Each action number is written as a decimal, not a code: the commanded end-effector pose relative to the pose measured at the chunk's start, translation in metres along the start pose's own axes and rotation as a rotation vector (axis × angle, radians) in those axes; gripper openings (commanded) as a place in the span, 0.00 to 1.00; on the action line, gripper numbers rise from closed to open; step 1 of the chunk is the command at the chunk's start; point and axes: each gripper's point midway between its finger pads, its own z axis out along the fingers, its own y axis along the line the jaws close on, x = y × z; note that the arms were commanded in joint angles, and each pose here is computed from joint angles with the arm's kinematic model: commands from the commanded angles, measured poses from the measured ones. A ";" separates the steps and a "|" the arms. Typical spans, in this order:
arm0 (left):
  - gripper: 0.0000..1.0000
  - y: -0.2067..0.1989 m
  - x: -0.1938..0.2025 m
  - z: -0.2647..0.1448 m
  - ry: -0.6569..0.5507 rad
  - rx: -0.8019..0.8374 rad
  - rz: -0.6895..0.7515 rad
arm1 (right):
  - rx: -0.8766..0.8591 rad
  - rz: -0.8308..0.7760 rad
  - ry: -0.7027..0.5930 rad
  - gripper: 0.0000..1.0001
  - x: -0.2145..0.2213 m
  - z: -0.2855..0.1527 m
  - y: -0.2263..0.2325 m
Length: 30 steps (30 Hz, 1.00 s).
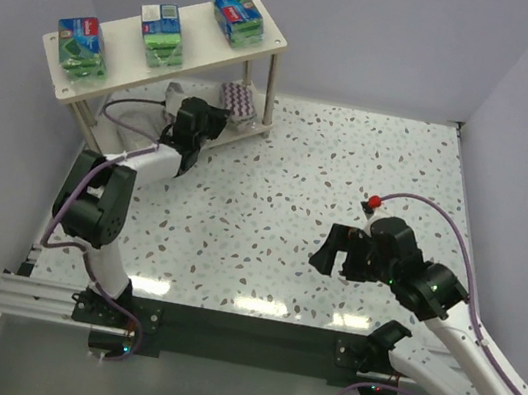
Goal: Place and organize the cleaning sponges onto the shelf
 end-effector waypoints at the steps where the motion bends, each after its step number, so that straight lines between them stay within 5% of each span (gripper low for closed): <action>1: 0.00 -0.030 -0.008 0.012 -0.011 0.081 -0.055 | -0.027 -0.004 0.000 0.98 -0.004 0.001 0.007; 22: 0.01 0.011 -0.024 -0.006 -0.113 -0.047 -0.079 | -0.049 -0.008 0.032 0.98 0.001 0.010 0.011; 30: 0.79 -0.009 -0.021 -0.022 -0.068 -0.001 -0.056 | -0.046 -0.010 0.020 0.98 -0.001 0.008 0.010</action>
